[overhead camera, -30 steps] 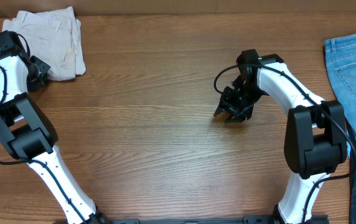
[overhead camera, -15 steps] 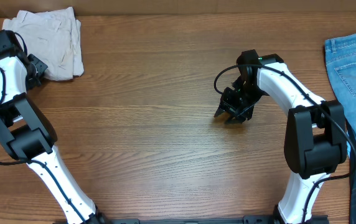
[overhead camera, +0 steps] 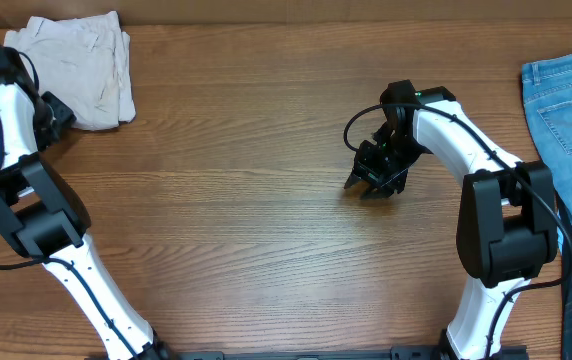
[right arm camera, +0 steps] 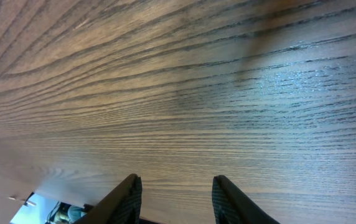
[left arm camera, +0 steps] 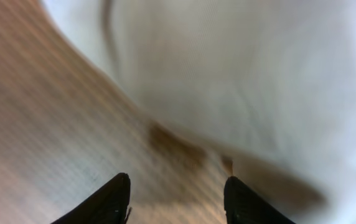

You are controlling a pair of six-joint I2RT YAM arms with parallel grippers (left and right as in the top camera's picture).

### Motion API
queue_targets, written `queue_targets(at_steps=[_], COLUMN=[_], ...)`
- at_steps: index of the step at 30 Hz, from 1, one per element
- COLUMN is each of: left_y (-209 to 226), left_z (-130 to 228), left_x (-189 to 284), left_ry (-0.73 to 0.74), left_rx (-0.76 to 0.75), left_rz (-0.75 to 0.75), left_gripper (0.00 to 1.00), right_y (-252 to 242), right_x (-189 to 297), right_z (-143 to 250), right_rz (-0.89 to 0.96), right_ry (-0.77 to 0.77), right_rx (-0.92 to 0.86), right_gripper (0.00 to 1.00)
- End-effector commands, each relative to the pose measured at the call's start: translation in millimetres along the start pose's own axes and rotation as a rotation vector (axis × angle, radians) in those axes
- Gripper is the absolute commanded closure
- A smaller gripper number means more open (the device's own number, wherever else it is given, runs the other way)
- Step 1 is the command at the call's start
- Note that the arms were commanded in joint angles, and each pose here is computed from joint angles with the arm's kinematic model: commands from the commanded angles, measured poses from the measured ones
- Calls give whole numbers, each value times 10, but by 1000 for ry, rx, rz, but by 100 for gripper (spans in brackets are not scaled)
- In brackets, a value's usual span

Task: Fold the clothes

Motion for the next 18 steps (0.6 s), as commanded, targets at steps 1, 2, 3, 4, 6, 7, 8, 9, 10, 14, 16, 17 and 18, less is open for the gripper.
queue_targets(at_steps=[1, 2, 3, 4, 6, 7, 8, 9, 10, 14, 16, 17, 18], left_y=[-38, -43, -47, -47, -37, -35, -40, -52, -62, -150, -190, -210, -265], left_z=[-153, -161, -176, -183, -188, -185, -174, -157, -139, 0, 66, 96, 120], left_x=[288, 362, 471, 568, 786, 857, 959, 1075, 1166, 1649, 1874, 1973, 2094], left_ry=[-52, -52, -53, -52, -48, -45, -36, -24, -12, 67, 83, 81, 67], left_rx=[-9, -10, -9, -8, 16, 22, 24, 24, 23, 15, 1, -12, -48], left_rz=[-16, -15, -14, -13, -10, -5, 11, 38, 62, 249, 336, 371, 433], left_gripper=[49, 49, 47, 44, 38, 36, 34, 32, 30, 28, 29, 29, 28], right_y=[96, 95, 94, 96, 91, 90, 84, 77, 69, -4, -32, -42, -57], right_x=[178, 198, 226, 261, 360, 407, 485, 563, 634, 1006, 1170, 1234, 1313], right_z=[35, 37, 39, 48, 78, 99, 132, 173, 214, 491, 653, 721, 807], right_rz=[-30, -33, -36, -41, -50, -54, -60, -65, -69, -81, -85, -86, -82], right_ry=[-49, -54, -62, -70, -91, -99, -114, -128, -139, -193, -221, -235, -256], right_rx=[31, 32, 33, 40, 45, 49, 61, 73, 86, 136, 157, 162, 162], right_gripper=[59, 59, 59, 59, 59, 59, 59, 59, 56, 48, 47, 46, 45])
Point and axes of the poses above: each gripper's point midway between its finger pads, its own x axis back along the fingers, its own y axis along the line the jaws close on, z = x × y, the point moved 8 cm from there along x, back along the fingers, and after that the axes turned 9 degrees about x, right-handed, at the moved point
